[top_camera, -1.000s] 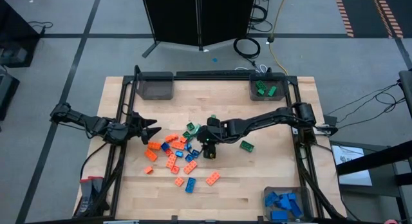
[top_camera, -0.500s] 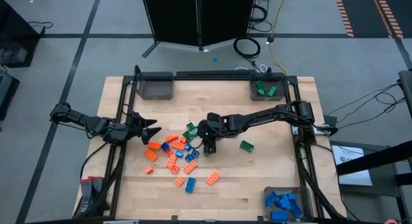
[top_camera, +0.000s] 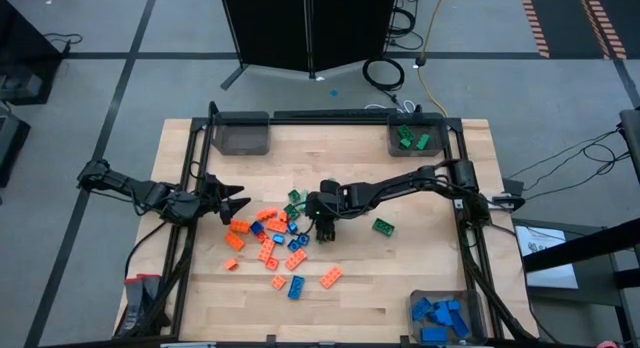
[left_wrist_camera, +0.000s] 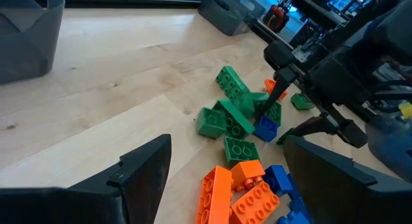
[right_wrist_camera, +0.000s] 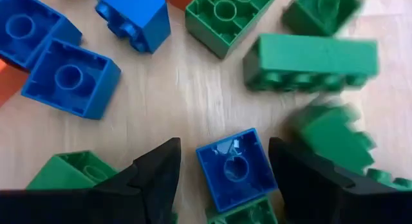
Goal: Sort blocks
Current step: Put the blue game piece into the bottom black bin
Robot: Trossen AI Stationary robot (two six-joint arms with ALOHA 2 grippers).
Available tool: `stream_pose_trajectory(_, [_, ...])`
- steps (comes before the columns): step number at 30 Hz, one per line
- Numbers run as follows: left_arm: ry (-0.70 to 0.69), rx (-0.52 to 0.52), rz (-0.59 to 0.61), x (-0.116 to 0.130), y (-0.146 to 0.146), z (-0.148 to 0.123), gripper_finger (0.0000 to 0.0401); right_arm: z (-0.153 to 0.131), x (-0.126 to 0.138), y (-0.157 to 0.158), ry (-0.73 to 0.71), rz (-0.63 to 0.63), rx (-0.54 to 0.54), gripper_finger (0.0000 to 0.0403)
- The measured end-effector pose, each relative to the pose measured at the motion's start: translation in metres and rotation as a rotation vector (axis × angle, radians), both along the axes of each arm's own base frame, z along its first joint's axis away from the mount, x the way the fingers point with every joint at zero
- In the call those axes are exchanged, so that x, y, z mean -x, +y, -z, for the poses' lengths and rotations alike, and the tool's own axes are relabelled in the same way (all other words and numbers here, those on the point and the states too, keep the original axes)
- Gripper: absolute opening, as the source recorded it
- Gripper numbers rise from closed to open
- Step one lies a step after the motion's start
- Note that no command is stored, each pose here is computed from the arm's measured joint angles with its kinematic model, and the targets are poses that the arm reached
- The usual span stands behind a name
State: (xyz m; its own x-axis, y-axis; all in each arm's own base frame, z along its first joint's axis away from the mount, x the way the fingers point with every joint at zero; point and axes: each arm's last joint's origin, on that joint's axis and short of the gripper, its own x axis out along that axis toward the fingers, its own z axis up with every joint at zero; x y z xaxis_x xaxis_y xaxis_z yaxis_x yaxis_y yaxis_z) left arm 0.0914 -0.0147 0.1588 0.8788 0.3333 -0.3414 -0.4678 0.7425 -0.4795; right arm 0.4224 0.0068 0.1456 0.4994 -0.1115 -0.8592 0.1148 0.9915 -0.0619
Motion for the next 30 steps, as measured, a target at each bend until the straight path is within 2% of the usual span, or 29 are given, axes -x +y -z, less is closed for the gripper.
stream_pose_trajectory(9, [0.008,-0.002,-0.001,0.000,0.000,0.001,0.0303,0.011,0.002,-0.005,0.054,0.022,-0.003,0.0221])
stream_pose_trajectory(14, [0.013,-0.004,-0.001,-0.001,0.000,0.001,0.0303,0.016,0.002,-0.004,0.081,-0.006,-0.043,0.0180])
stream_pose_trajectory(18, [0.016,-0.004,0.000,-0.001,0.000,0.001,0.0303,0.014,0.002,-0.003,0.075,0.002,-0.040,0.0121])
stream_pose_trajectory(21, [0.021,-0.005,0.001,-0.001,0.000,0.002,0.0303,0.009,0.003,-0.004,0.064,0.018,-0.052,0.0120])
stream_pose_trajectory(25, [0.021,-0.005,0.001,-0.001,0.000,0.002,0.0303,-0.004,0.000,-0.007,0.039,0.033,-0.059,0.0120])
stream_pose_trajectory(30, [0.020,-0.002,0.000,-0.001,0.000,0.002,0.0303,-0.049,-0.008,-0.006,-0.007,0.032,-0.060,0.0120])
